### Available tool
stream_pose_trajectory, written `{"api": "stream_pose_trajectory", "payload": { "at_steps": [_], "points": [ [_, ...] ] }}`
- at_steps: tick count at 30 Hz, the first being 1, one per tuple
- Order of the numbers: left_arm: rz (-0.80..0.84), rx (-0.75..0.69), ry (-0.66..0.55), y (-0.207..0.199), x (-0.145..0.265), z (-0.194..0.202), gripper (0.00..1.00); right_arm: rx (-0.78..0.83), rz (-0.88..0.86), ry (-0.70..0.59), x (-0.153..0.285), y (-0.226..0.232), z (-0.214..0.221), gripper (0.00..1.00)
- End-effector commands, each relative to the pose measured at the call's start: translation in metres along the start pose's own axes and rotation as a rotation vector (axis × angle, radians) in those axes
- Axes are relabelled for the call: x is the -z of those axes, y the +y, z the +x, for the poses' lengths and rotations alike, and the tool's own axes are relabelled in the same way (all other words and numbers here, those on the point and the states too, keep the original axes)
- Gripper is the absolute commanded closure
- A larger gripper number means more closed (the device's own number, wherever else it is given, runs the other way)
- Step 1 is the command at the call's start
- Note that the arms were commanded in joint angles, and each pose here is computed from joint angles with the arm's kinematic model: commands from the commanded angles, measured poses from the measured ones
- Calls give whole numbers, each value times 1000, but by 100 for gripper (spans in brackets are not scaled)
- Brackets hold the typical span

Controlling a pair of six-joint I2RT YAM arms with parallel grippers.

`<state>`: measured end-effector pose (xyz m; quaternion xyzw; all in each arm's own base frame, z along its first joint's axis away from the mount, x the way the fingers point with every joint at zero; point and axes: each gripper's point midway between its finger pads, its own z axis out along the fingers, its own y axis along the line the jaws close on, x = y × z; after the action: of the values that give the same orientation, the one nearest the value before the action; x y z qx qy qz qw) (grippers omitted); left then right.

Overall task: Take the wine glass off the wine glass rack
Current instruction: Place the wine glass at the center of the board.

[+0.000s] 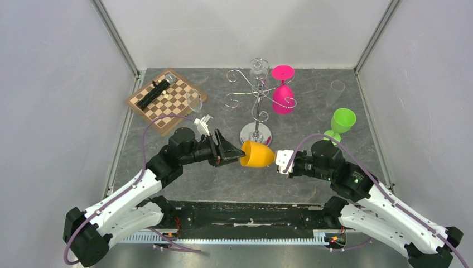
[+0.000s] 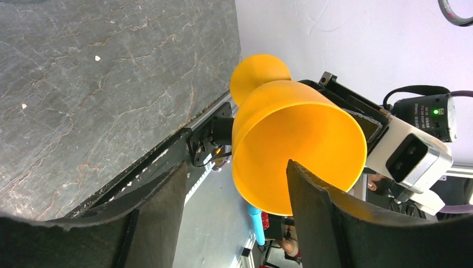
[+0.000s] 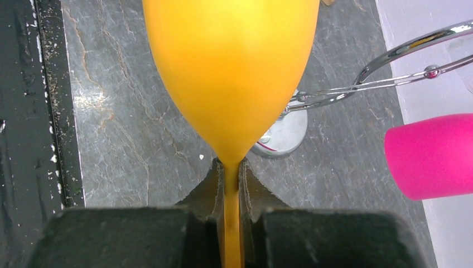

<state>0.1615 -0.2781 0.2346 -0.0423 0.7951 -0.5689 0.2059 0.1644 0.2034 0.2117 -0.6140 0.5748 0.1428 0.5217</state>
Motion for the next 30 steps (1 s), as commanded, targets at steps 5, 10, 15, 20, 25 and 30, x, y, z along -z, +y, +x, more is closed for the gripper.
{"api": "stream_pose_trajectory", "payload": {
  "at_steps": [5,10,15,20,25,30],
  "points": [
    [38,37,12,-7,-2,-1,36,46,28,-100,5,-19,-38,100],
    [40,39,21,-7,-2,0,46,50,27,-104,4,-22,-42,100],
    [37,39,31,-6,-4,1,55,52,20,-110,3,-24,-48,100],
    [37,43,45,-5,-4,3,64,53,18,-105,0,-24,-48,100],
    [64,27,44,-12,-4,2,77,53,12,-99,-3,-23,-48,100],
    [69,24,50,-14,-3,2,97,53,10,-93,-5,-22,-48,100]
  ]
}}
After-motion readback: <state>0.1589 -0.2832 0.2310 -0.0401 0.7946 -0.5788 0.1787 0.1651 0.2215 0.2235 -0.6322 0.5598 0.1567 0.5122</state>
